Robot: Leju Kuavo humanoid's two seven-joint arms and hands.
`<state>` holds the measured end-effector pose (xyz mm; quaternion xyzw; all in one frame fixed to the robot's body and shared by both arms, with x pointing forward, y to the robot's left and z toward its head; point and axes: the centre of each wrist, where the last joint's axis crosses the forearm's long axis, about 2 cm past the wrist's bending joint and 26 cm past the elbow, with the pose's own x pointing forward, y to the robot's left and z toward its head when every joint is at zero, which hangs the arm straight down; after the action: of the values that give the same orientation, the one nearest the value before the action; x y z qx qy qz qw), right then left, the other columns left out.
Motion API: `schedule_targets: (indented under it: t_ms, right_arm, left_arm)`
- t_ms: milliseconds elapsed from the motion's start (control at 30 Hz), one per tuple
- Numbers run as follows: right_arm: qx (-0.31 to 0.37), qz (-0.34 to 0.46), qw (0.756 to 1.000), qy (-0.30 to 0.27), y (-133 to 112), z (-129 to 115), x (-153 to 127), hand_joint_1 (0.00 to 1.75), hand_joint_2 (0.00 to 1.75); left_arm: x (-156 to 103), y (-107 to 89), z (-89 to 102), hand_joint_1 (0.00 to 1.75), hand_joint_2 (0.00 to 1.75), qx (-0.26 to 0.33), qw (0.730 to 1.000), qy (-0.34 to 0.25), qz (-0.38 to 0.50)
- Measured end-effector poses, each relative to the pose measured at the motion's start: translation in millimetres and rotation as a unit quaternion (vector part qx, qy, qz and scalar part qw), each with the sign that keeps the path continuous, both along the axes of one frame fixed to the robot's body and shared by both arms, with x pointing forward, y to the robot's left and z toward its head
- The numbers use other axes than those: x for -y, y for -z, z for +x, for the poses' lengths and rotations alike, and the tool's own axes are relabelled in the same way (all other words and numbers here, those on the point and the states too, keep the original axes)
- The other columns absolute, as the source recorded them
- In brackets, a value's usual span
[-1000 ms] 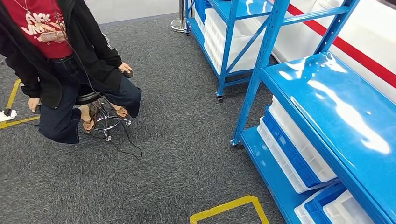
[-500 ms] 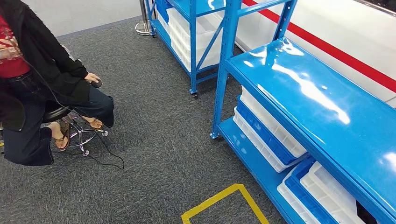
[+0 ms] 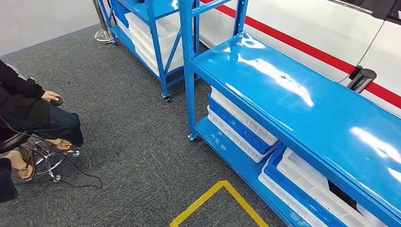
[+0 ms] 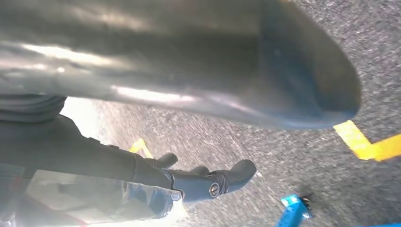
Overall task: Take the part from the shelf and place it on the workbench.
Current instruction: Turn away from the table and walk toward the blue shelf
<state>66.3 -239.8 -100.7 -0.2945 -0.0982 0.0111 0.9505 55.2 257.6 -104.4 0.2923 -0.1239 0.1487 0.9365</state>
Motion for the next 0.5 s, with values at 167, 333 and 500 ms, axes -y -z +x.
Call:
schedule_targets:
  t_ms: [167, 333, 500]
  right_arm:
    - [-0.002, 0.000, 1.000, -0.001, 0.3, -1.6, 0.1, 0.00, 0.00]
    - [-0.002, -0.001, 1.000, -0.001, 0.4, -2.4, 0.2, 0.00, 0.00]
    - [0.000, -0.001, 1.000, -0.002, 0.0, 0.0, 0.5, 0.00, 0.00]
  left_arm:
    - [0.7, -0.2, 1.0, 0.00, 0.00, 0.000, 1.000, -0.001, -0.001]
    - [1.1, 0.0, -0.4, 0.00, 0.00, -0.001, 1.000, 0.000, -0.001]
    - [0.9, 0.0, -0.2, 0.00, 0.00, 0.000, 1.000, 0.000, -0.001]
